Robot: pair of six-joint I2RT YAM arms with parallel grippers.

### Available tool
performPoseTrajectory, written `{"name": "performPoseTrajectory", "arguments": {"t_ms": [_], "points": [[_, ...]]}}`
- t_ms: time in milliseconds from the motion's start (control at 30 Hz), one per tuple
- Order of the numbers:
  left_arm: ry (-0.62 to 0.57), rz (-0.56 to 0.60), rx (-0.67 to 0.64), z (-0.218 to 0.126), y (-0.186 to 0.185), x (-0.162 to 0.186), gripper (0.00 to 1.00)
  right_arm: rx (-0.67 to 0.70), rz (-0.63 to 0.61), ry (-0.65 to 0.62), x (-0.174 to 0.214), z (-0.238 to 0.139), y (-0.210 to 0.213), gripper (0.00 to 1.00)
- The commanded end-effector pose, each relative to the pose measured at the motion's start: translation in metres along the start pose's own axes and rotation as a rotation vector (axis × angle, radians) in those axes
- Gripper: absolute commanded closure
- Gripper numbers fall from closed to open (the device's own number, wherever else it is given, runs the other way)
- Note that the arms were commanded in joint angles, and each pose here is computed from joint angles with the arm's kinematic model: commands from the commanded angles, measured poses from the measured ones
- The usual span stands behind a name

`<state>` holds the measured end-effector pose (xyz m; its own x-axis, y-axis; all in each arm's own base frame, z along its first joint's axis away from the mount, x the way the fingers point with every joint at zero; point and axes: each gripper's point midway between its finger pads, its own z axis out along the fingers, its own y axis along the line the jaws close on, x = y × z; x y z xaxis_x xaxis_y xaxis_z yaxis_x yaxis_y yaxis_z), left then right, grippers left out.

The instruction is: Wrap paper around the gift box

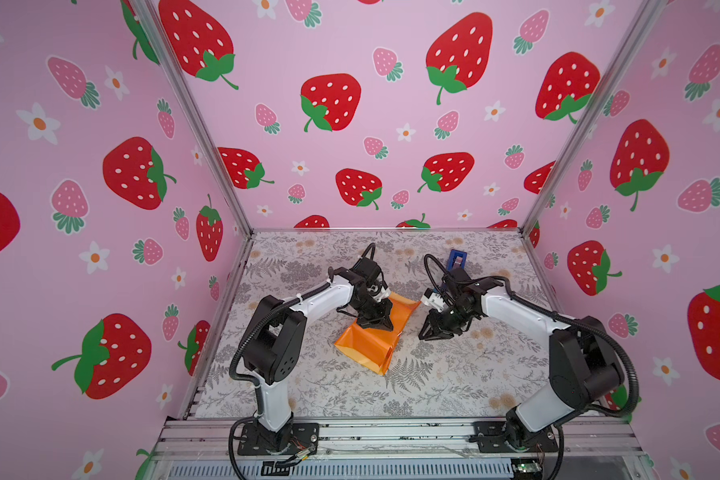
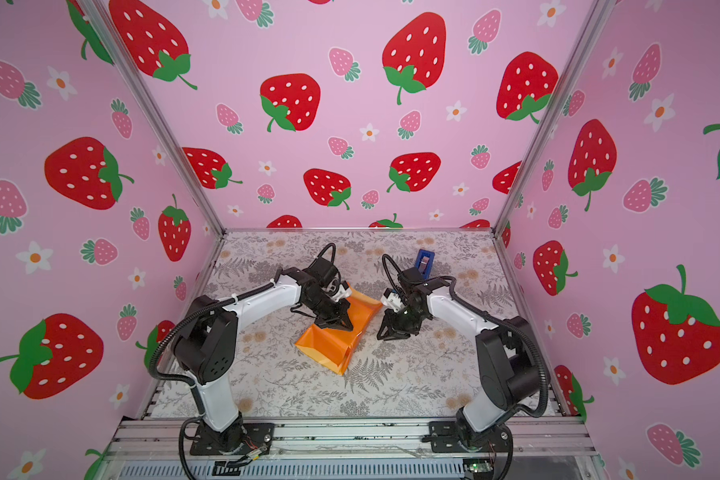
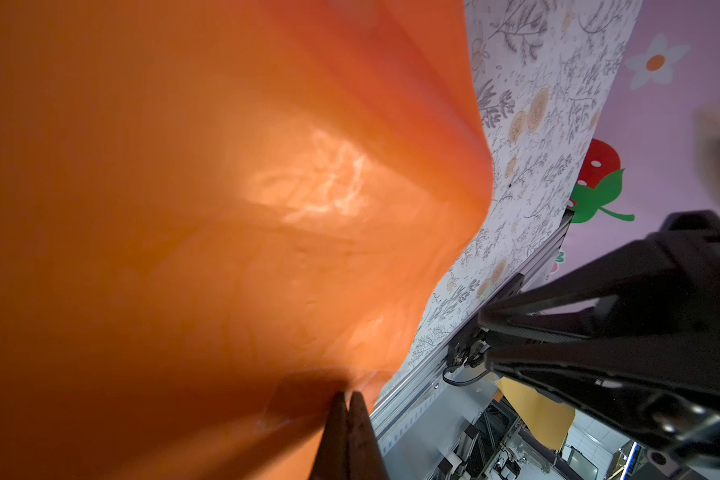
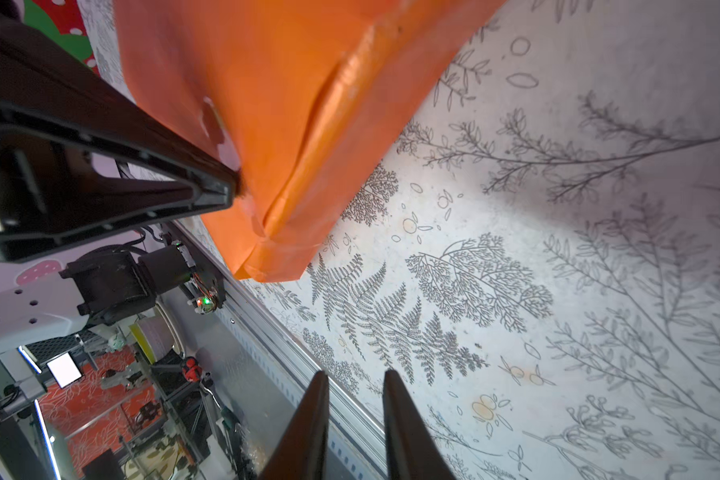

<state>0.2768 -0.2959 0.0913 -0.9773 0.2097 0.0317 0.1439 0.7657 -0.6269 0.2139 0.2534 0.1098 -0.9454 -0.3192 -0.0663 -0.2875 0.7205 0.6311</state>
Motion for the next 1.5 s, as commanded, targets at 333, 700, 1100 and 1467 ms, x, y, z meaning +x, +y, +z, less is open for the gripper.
{"name": "performPoseTrajectory", "arguments": {"t_ms": [333,700,1100,1467], "points": [[0.052,-0.058,-0.100,0.007,0.028,0.018,1.00,-0.210,0.058,-0.204,-0.043,0.028,0.053,1.00],[0.048,-0.058,-0.101,0.004,0.027,0.018,1.00,-0.167,0.068,-0.175,-0.040,0.061,0.042,1.00],[0.049,-0.055,-0.107,0.002,0.028,0.020,1.00,-0.078,0.087,-0.184,-0.018,0.047,0.026,1.00],[0.051,-0.057,-0.108,0.002,0.028,0.021,1.00,-0.159,0.105,-0.229,-0.020,0.050,0.031,1.00]]}}
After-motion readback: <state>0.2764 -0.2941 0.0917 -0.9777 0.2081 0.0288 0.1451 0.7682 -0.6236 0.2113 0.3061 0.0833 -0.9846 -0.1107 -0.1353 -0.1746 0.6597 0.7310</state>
